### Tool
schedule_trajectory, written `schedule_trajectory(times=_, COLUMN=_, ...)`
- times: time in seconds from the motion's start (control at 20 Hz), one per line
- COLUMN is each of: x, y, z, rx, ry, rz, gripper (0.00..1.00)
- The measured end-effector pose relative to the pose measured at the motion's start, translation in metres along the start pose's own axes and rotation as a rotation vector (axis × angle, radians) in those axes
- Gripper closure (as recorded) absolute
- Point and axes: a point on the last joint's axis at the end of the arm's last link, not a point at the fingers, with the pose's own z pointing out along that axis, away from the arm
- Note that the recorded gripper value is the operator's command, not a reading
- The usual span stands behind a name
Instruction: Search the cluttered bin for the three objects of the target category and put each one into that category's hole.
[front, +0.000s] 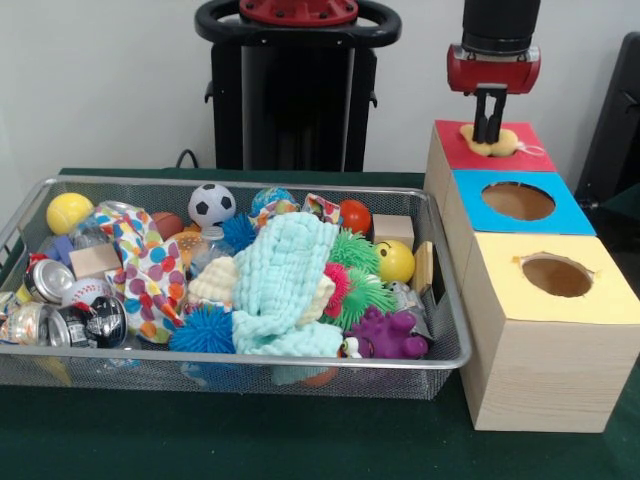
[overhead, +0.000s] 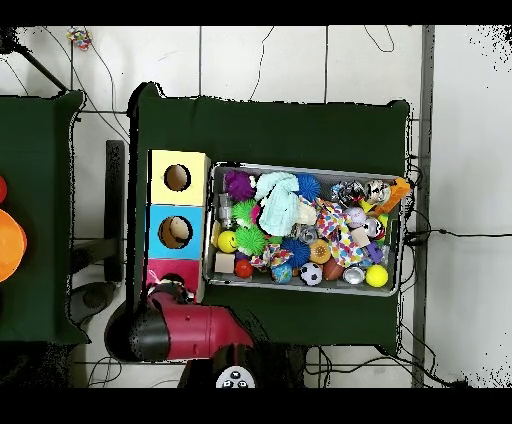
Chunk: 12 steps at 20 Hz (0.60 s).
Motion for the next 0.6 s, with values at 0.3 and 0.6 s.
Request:
schedule_trajectory(times=0.3, x=0.0042, y=0.0074, z=0.0005, rx=0.005, ry=-0.039, rz=-0.022, gripper=1.0)
schedule_trajectory(times=0.6, x=0.0086, y=0.0111, z=0.0066, rx=0.02, ry=-0.09, rz=-0.041, gripper=1.0)
